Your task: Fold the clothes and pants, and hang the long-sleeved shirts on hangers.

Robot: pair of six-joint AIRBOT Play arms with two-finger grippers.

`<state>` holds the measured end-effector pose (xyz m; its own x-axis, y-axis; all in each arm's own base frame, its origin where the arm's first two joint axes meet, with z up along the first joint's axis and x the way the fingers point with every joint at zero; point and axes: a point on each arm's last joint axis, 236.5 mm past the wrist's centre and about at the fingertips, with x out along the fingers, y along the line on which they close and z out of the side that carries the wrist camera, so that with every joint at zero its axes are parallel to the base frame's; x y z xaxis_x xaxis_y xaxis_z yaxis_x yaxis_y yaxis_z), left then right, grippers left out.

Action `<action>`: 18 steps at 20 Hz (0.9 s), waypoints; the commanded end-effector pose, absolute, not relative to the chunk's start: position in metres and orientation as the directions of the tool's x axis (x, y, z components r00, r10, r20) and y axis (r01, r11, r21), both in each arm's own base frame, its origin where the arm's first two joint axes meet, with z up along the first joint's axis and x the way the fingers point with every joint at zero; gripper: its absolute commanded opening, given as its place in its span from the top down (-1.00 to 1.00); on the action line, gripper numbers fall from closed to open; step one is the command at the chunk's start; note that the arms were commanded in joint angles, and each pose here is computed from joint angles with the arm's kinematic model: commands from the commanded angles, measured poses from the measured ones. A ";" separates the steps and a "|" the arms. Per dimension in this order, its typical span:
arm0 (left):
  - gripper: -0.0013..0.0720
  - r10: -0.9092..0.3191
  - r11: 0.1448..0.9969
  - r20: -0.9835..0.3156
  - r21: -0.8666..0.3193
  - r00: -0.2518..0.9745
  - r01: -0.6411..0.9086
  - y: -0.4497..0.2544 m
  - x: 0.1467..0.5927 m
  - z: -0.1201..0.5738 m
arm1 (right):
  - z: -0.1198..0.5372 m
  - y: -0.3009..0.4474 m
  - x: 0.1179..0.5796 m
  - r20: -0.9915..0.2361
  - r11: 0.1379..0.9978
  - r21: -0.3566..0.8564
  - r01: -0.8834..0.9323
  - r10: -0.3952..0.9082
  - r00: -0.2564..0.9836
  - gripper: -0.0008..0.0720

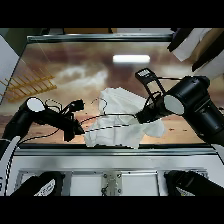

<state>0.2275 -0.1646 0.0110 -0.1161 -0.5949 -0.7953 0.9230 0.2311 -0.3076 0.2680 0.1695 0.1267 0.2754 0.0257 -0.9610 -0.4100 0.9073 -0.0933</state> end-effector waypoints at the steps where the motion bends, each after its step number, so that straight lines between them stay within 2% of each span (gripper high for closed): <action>1: 0.93 -0.595 0.237 -0.801 -0.247 -0.060 0.940 -0.159 0.232 0.022 | 0.129 0.167 0.269 -0.958 0.912 -0.102 -0.396 0.016 0.285 0.93; 6: 0.93 -0.595 0.179 -0.801 -0.205 -0.060 0.962 -0.167 0.227 0.026 | 0.132 0.180 0.276 -0.946 0.915 -0.063 -0.398 0.073 0.317 0.93; 10: 0.93 -0.587 0.135 -0.801 -0.242 -0.119 0.961 -0.181 0.222 0.013 | 0.139 0.195 0.273 -0.935 0.909 -0.002 -0.416 0.147 0.324 0.93; 18: 0.93 -0.611 0.115 -0.781 -0.248 -0.128 0.962 -0.212 0.238 0.016 | 0.162 0.253 0.270 -0.855 0.851 0.164 -0.499 0.375 0.359 0.93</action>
<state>0.2315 -0.1988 0.0106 -0.1294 -0.5923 -0.7953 0.9620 0.1195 -0.2455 0.2733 0.2184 0.1497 0.3517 0.2485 -0.9025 -0.4523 0.8892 0.0686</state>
